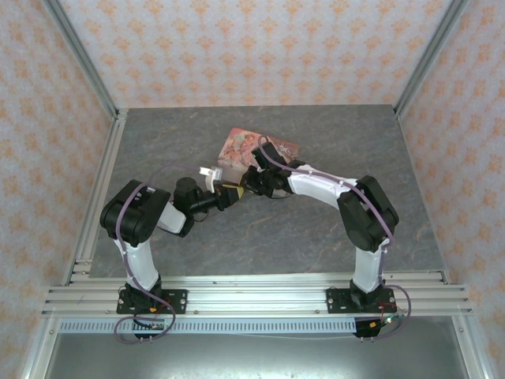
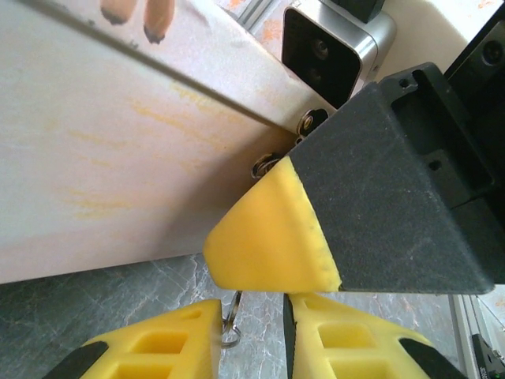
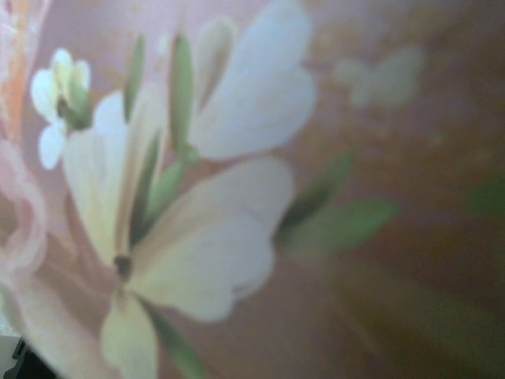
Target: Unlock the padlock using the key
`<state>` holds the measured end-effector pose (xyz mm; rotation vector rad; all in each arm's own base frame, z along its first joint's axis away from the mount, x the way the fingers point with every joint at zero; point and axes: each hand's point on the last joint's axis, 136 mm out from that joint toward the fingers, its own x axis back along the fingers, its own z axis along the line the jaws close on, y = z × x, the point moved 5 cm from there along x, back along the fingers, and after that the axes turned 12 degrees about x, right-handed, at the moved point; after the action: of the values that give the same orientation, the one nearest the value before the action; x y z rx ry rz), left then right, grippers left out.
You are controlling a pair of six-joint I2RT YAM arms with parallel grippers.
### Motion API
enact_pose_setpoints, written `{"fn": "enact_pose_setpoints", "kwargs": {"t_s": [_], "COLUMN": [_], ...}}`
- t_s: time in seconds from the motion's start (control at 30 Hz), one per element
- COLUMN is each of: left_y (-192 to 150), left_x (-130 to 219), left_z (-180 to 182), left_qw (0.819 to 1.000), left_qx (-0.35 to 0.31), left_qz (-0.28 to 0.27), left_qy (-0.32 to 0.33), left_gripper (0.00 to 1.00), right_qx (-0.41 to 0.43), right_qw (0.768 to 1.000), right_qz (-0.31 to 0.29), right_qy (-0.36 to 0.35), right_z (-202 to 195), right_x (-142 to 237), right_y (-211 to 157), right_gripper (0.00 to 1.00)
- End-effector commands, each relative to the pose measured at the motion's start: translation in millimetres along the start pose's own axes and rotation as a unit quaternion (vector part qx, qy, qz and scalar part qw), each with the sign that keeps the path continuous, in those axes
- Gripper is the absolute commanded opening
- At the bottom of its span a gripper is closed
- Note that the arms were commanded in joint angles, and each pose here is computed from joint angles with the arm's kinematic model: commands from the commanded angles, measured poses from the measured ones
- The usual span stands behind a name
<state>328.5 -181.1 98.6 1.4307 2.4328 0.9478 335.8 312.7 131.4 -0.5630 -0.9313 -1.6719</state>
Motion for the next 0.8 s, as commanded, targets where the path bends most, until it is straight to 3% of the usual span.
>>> {"fn": "enact_pose_setpoints", "kwargs": {"t_s": [0.0,0.27,0.5,0.77], "left_y": [9,8,7,-4], "left_x": [-5,-10,-10,-12], "left_z": [-5,-6,-6,13], "left_qw": [0.999,0.999,0.999,1.0], "left_qx": [-0.035,-0.038,-0.031,0.004], "left_qz": [-0.019,-0.018,-0.017,-0.008], "left_qy": [-0.013,-0.015,-0.014,0.017], "left_gripper": [0.27,0.23,0.01,0.0], "right_qx": [-0.014,-0.022,-0.027,-0.031], "right_qw": [0.998,0.997,0.997,0.998], "right_qz": [0.006,0.01,0.009,0.004], "right_qy": [0.066,0.072,0.071,0.056], "right_z": [31,31,30,22], "right_x": [17,15,13,9], "right_y": [7,7,7,5], "right_gripper": [0.0,0.0,0.0,0.01]}}
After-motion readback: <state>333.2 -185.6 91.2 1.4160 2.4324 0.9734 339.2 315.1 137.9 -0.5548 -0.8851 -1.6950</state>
